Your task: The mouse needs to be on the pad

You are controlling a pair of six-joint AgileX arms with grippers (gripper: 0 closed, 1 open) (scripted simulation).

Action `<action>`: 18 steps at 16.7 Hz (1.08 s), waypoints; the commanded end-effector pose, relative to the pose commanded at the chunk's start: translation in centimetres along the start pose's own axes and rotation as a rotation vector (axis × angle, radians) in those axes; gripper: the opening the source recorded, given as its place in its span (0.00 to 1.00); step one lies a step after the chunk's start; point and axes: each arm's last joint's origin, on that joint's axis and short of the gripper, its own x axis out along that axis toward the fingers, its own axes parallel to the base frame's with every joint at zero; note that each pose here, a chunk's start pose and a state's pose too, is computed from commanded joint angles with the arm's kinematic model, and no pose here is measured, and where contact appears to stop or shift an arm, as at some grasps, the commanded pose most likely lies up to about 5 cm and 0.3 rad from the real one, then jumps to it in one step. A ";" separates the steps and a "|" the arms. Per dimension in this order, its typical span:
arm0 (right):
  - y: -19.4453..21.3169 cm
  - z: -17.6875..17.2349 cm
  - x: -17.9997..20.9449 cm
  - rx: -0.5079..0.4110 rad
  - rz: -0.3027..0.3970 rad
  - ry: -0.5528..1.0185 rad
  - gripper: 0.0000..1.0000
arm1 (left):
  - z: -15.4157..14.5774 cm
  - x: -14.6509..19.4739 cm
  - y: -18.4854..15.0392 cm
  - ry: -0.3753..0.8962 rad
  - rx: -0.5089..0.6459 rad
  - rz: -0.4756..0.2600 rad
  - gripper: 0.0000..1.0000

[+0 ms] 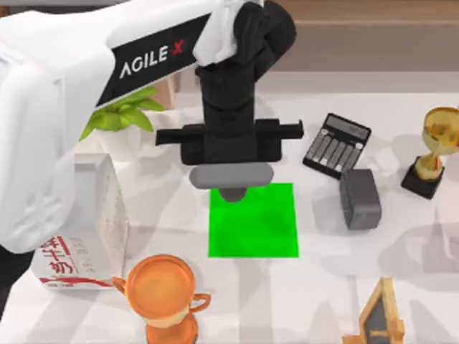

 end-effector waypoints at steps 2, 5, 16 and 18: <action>0.0 0.0 0.0 0.000 0.000 0.000 1.00 | -0.7 0.3 -0.7 0.014 -0.007 0.012 0.00; 0.0 0.0 0.0 0.000 0.000 0.000 1.00 | -1.0 1.0 -0.8 0.030 -0.017 0.024 0.00; 0.0 0.0 0.0 0.000 0.000 0.000 1.00 | 2.5 4.2 3.1 -0.002 0.033 -0.018 0.00; 0.0 0.0 0.0 0.000 0.000 0.000 1.00 | 2.5 4.2 3.1 -0.002 0.033 -0.018 0.08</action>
